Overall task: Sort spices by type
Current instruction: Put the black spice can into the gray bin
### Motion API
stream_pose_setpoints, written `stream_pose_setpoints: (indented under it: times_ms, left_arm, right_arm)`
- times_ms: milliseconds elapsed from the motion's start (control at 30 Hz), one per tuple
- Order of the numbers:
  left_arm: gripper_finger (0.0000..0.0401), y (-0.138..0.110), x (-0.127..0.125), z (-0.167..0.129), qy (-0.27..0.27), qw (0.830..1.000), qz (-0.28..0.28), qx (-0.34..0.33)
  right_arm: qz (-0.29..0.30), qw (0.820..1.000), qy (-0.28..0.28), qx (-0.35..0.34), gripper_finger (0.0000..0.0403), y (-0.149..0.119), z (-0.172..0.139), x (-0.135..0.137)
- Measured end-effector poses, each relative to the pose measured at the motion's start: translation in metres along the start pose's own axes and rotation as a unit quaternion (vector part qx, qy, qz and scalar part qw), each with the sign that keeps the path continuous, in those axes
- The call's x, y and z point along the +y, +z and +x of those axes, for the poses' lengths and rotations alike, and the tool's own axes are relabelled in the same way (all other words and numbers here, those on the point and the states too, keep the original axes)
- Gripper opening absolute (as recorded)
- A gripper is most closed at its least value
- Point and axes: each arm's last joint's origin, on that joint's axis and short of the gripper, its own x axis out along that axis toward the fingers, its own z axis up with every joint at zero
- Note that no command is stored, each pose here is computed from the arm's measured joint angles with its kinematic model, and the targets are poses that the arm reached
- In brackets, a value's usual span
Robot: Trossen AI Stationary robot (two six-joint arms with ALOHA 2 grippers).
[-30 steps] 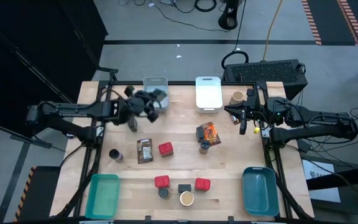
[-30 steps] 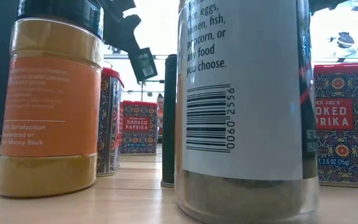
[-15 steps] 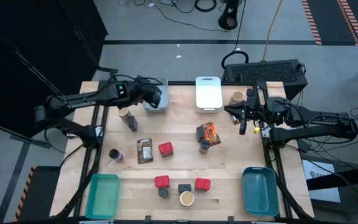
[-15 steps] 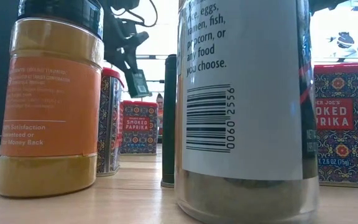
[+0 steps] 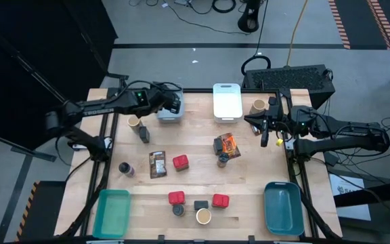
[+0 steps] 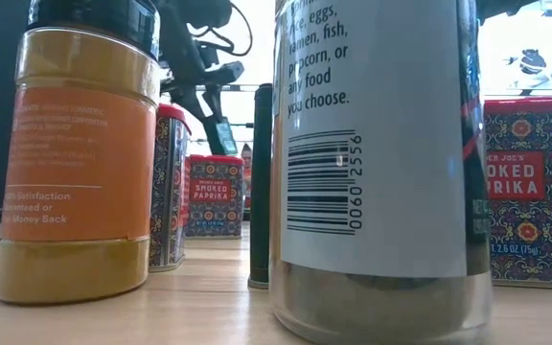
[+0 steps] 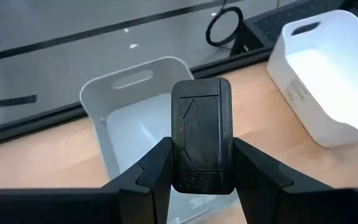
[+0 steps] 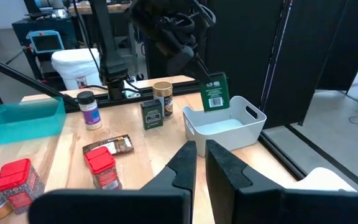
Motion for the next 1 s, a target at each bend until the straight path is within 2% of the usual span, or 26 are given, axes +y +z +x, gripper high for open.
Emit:
stream_pose_setpoints:
  times_ms: [300, 567, 800, 1000]
  left_arm:
    - [0.0141, 0.014, 0.003, -0.004, 0.068, 0.997, 0.029, 0.019]
    - [0.0141, 0.010, 0.003, 0.027, 0.104, 0.993, 0.026, 0.046]
    - [0.0141, 0.007, 0.001, 0.046, 0.116, 0.991, 0.035, 0.051]
    - [0.0141, 0.010, 0.000, 0.049, 0.112, 0.993, 0.029, 0.038]
  right_arm:
    - [0.000, 1.000, 0.000, 0.000, 0.0018, 0.000, 0.000, 0.000]
    - [0.000, 1.000, 0.000, 0.000, 0.0018, 0.000, 0.000, 0.000]
    - [0.000, 1.000, 0.000, 0.000, 0.0018, 0.000, 0.000, 0.000]
    - [-0.001, 1.000, 0.000, 0.003, 0.0018, -0.001, 0.000, 0.000]
